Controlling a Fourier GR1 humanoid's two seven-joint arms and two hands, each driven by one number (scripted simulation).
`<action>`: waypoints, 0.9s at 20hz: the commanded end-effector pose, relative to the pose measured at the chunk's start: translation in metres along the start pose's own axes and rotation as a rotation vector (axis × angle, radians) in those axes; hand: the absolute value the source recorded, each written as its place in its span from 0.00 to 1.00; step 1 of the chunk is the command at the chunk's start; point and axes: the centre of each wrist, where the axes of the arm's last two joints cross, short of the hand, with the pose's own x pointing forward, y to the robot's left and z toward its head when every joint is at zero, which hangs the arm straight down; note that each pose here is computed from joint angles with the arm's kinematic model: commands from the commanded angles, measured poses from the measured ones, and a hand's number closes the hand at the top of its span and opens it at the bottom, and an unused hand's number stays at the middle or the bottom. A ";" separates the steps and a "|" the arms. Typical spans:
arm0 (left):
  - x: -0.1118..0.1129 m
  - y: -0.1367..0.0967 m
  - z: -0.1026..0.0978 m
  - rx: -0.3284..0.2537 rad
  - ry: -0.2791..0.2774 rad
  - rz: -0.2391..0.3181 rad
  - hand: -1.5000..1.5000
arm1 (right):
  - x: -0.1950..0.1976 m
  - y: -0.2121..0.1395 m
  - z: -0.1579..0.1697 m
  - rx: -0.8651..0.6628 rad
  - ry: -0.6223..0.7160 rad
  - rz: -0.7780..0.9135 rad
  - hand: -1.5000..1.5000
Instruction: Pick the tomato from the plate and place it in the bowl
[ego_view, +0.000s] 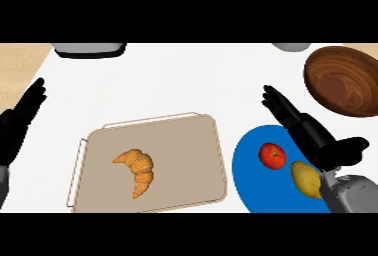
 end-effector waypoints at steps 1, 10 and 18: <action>-0.001 0.000 0.003 0.038 -0.014 -0.001 0.50 | 0.012 -0.009 0.005 -0.097 -0.052 0.084 1.00; -0.013 0.001 0.011 0.198 0.050 0.188 0.50 | -0.010 -0.100 0.087 -0.860 0.425 0.553 0.00; -0.018 -0.014 0.015 0.184 0.029 0.226 0.50 | -0.021 0.016 0.117 -0.930 0.423 0.643 0.00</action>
